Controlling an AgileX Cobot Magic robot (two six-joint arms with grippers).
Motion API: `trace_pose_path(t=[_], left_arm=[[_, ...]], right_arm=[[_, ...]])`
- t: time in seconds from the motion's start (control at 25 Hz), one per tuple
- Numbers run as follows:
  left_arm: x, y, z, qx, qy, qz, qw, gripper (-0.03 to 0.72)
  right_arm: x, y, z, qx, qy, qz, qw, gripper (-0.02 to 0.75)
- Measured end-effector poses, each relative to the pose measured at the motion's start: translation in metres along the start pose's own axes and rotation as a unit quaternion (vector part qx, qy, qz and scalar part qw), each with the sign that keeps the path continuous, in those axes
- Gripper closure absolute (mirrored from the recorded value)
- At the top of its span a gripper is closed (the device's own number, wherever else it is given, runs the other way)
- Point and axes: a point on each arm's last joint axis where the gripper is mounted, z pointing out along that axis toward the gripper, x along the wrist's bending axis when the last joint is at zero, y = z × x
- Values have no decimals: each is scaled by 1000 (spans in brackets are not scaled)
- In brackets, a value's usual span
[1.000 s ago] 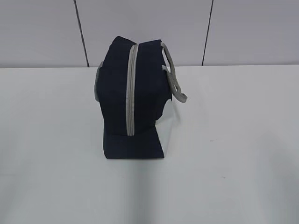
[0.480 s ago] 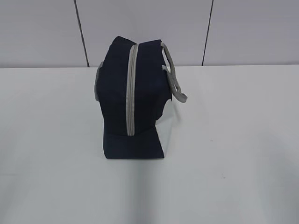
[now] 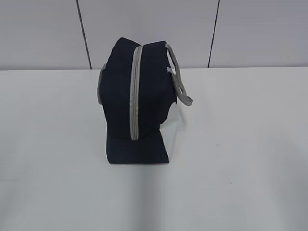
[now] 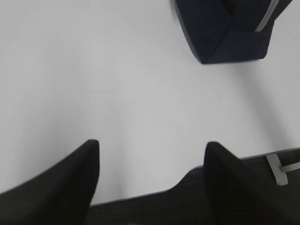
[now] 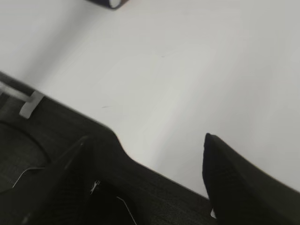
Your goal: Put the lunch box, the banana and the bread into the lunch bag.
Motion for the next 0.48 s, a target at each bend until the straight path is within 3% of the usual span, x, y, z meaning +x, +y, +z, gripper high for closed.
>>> trace_pose_path(t=[0.28, 0.48], left_arm=[[-1, -6, -7, -33, 34, -22, 999, 240], [-3, -10, -11, -54, 47, -29, 997, 254]], right_arm=[[-7, -5, -6, -2, -145, 134, 980, 206], [-3, -15, -18, -47, -206, 174, 962, 206]])
